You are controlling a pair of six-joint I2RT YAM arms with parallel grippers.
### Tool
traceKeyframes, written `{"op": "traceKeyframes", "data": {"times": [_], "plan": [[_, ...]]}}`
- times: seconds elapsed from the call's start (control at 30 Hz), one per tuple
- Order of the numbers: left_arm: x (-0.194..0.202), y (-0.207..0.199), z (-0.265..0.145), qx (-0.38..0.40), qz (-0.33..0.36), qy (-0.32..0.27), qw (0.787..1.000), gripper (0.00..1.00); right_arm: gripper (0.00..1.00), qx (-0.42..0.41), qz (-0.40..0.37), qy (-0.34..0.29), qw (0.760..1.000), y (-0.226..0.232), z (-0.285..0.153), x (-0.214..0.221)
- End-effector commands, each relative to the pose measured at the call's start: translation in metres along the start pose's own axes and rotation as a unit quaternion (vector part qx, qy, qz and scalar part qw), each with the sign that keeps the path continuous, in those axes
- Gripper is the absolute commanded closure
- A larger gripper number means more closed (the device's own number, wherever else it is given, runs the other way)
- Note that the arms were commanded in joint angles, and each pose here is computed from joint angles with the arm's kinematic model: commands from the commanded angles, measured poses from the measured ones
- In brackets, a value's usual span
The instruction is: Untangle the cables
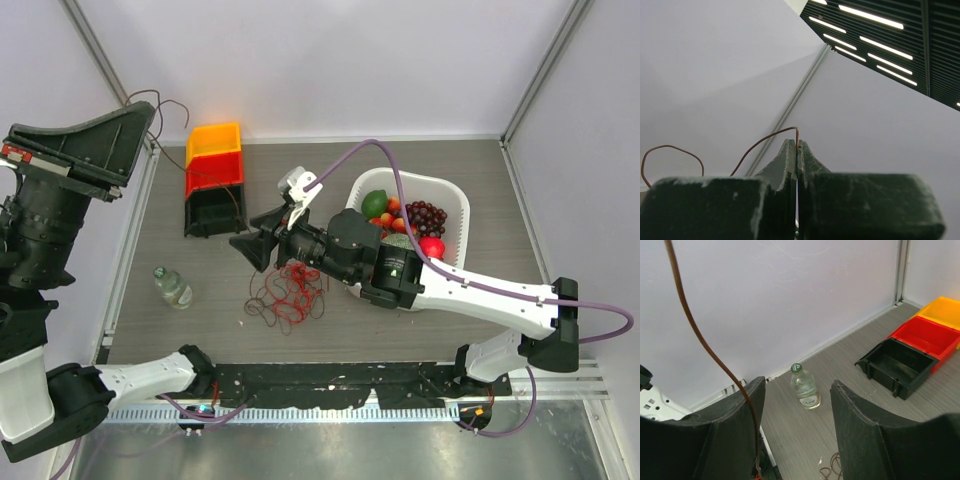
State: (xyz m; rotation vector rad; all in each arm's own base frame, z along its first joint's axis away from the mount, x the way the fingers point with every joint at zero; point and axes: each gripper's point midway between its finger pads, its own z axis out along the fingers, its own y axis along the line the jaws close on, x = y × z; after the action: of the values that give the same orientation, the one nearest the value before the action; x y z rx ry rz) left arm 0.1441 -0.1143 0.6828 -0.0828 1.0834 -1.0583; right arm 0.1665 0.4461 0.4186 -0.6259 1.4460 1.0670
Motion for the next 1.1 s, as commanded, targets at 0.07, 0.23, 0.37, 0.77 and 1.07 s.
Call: {"op": "traceKeyframes", "data": {"times": [0.07,0.23,0.37,0.77,1.07], "plan": [[0.006,0.000,0.004,0.003,-0.002,0.006,1.000,1.00,0.58,0.000,0.022,-0.035,0.999,-0.002,-0.003,-0.016],[0.023,0.050,0.004,-0.115,0.050,0.029,0.992,1.00,0.99,-0.051,0.041,-0.023,0.998,0.016,-0.019,-0.017],[0.090,0.142,-0.015,-0.289,0.181,0.131,0.931,1.00,0.99,-0.136,0.059,-0.026,0.989,0.043,-0.047,-0.021],[0.306,0.196,-0.109,-0.218,0.020,0.317,0.923,1.00,0.99,-0.121,0.029,-0.116,0.985,0.035,-0.082,-0.079],[0.345,0.193,-0.136,-0.198,-0.062,0.353,0.912,1.00,0.99,-0.110,0.030,-0.168,0.979,0.033,-0.091,-0.116]]}}
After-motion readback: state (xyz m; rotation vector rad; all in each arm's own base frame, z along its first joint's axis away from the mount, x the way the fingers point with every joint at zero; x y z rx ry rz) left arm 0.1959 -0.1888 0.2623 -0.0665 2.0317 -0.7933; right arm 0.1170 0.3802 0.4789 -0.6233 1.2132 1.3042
